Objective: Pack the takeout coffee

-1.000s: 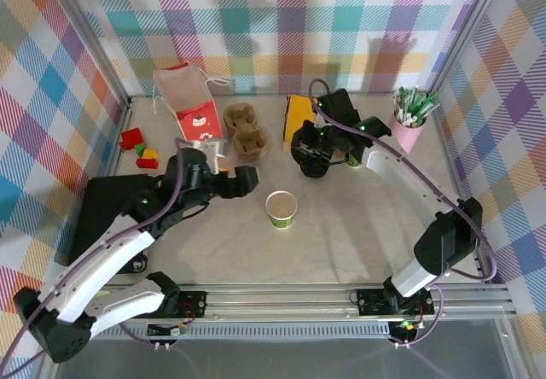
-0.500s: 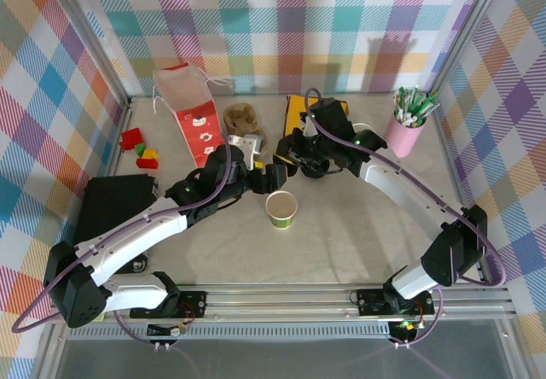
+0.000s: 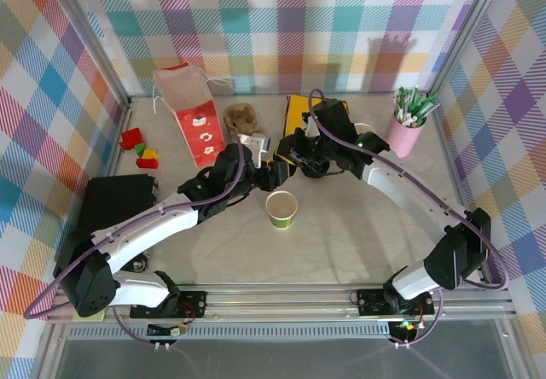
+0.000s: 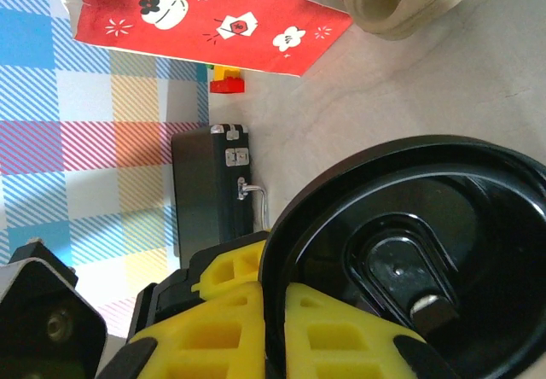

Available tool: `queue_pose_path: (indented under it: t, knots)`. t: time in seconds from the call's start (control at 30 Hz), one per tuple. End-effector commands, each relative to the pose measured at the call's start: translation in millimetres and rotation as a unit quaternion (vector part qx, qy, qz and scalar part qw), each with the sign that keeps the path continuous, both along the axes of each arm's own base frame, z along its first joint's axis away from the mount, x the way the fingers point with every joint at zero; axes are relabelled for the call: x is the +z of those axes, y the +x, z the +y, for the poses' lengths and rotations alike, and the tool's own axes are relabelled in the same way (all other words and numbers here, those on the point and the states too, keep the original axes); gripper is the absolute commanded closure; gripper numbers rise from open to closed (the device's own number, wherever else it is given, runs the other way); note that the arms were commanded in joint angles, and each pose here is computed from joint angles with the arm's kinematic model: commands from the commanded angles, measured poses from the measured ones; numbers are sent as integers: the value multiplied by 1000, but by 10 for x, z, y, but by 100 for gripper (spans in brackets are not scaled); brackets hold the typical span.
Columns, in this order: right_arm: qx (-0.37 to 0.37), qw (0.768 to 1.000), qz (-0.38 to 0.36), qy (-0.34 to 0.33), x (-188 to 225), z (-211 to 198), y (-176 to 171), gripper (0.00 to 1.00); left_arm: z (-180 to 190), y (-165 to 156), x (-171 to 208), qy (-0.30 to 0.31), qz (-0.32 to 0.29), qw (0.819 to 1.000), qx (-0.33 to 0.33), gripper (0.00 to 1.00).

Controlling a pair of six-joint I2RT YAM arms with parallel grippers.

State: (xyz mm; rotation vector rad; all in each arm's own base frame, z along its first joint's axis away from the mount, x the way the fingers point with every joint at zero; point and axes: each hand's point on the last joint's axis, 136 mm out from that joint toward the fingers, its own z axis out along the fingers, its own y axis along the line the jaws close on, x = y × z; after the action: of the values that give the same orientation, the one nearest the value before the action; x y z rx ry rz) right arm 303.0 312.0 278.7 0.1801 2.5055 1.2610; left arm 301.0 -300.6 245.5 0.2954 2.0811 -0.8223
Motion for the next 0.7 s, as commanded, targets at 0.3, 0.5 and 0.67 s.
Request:
queue_pose_path:
  t: [0.3,0.5,0.67]
  knots:
    - [-17,997,-63,-38,219,-224,-25,69,-30,-51,200,-38,-8,999,-4,81]
    - [-1,974,-196,-117,530,-531,-36,50,102,-196,223,-49,44,998,9,92]
    - [65,925,-341,-155,688,-667,-215,47,308,-405,258,-56,106,993,10,93]
